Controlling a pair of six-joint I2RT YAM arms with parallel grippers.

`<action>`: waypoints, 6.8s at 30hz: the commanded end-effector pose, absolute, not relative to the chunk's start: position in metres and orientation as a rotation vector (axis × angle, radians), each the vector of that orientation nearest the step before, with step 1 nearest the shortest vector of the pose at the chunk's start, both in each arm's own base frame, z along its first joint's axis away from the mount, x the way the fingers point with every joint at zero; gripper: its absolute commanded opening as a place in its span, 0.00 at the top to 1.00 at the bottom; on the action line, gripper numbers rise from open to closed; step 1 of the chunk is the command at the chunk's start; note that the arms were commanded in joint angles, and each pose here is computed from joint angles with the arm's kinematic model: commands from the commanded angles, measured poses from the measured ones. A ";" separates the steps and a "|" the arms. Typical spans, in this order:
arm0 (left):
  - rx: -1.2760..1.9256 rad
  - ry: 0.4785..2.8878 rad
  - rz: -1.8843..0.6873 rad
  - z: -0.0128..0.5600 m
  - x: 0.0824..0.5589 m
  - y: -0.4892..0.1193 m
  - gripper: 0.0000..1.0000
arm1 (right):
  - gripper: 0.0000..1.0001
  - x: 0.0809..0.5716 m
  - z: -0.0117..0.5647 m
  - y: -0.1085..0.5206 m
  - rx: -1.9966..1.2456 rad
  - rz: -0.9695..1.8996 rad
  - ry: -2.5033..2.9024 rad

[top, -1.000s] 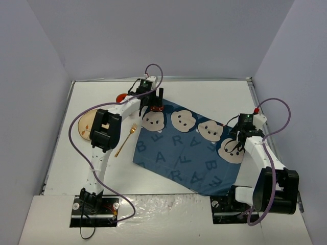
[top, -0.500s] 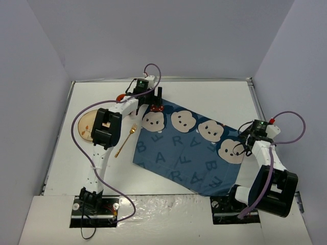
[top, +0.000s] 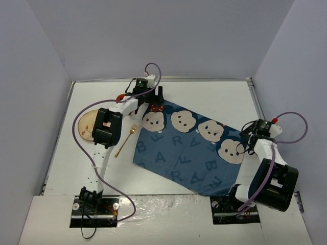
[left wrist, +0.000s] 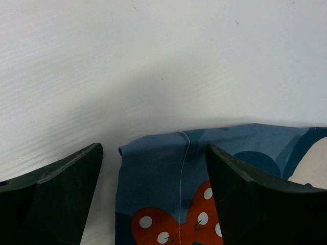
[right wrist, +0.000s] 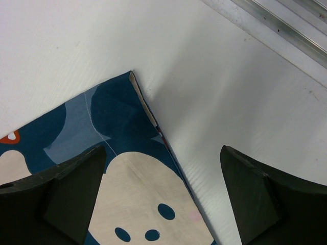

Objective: Set the dinner table for one person

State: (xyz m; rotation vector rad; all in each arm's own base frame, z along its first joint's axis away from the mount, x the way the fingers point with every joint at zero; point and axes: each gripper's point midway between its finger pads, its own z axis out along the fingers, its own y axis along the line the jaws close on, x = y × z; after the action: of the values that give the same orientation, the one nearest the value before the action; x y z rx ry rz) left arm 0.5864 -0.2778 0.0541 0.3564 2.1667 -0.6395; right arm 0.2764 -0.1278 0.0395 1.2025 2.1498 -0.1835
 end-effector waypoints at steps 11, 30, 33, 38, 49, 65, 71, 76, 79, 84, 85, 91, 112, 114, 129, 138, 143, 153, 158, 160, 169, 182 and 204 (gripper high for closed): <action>0.374 2.042 -0.763 0.091 0.593 -0.289 0.70 | 0.08 0.318 0.041 -0.138 1.094 -0.144 2.134; 0.314 2.032 -0.786 0.096 0.599 -0.280 1.00 | 0.09 0.360 0.029 -0.130 0.909 -0.015 2.216; 0.310 2.036 -0.787 0.097 0.599 -0.280 1.00 | 0.11 0.356 0.016 -0.123 0.913 0.000 2.268; 0.305 2.037 -0.782 0.100 0.598 -0.279 1.00 | 0.13 0.346 0.001 -0.113 0.887 -0.048 2.349; 0.287 2.041 -0.763 0.103 0.599 -0.275 1.00 | 0.25 0.332 -0.014 -0.106 0.912 -0.188 2.451; 0.310 2.006 -0.799 0.118 0.595 -0.275 1.00 | 0.94 0.340 -0.010 -0.114 0.876 -0.242 2.439; 0.297 1.965 -0.804 0.149 0.591 -0.270 1.00 | 1.00 0.354 0.043 -0.106 0.836 -0.214 2.295; 0.315 1.859 -0.756 0.225 0.576 -0.257 1.00 | 1.00 0.368 0.133 -0.088 0.797 -0.133 2.078; 0.320 1.771 -0.722 0.287 0.557 -0.247 1.00 | 1.00 0.359 0.199 -0.078 0.755 -0.065 1.929; 0.302 1.590 -0.656 0.390 0.508 -0.222 1.00 | 1.00 0.331 0.296 -0.067 0.653 0.017 1.717; 0.297 1.548 -0.642 0.411 0.495 -0.216 1.00 | 1.00 0.323 0.315 -0.064 0.624 0.027 1.678; 0.286 1.356 -0.556 0.494 0.413 -0.185 1.00 | 1.00 0.271 0.395 -0.050 0.477 0.039 1.512; 0.253 1.443 -0.475 0.466 0.418 -0.175 1.00 | 1.00 0.236 0.358 -0.045 0.640 0.090 1.520; 0.262 1.500 -0.490 0.441 0.441 -0.187 1.00 | 1.00 0.246 0.322 -0.056 0.731 0.033 1.583; 0.336 1.782 -0.570 0.255 0.572 -0.292 1.00 | 1.00 0.294 0.141 -0.132 1.109 -0.330 1.881; 0.297 1.788 -0.567 0.203 0.635 -0.316 1.00 | 1.00 0.328 0.109 -0.178 1.243 -0.394 1.842; 0.248 1.710 -0.579 0.212 0.654 -0.320 1.00 | 1.00 0.347 0.096 -0.192 1.269 -0.432 1.847; 0.201 1.585 -0.645 0.219 0.672 -0.331 1.00 | 1.00 0.352 0.087 -0.226 1.323 -0.537 1.808; 0.182 1.519 -0.665 0.227 0.676 -0.334 1.00 | 1.00 0.355 0.084 -0.235 1.341 -0.546 1.796; 0.172 1.490 -0.689 0.231 0.677 -0.337 1.00 | 1.00 0.354 0.085 -0.241 1.347 -0.560 1.790; 0.128 1.440 -0.766 0.225 0.674 -0.353 1.00 | 1.00 0.352 0.087 -0.255 1.361 -0.564 1.774; 0.111 1.399 -0.753 0.245 0.670 -0.347 0.48 | 0.59 0.355 0.101 -0.249 1.301 -0.498 1.800; 0.204 1.835 -0.546 0.252 0.518 -0.318 0.03 | 0.01 0.376 0.132 -0.060 0.690 -0.001 2.059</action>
State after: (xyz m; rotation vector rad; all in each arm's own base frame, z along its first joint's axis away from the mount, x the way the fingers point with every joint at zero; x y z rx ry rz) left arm 0.5445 -0.3265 0.2859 0.1745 1.7015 -0.6588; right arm 0.3894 -0.0683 0.1412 0.6809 2.0448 -0.0480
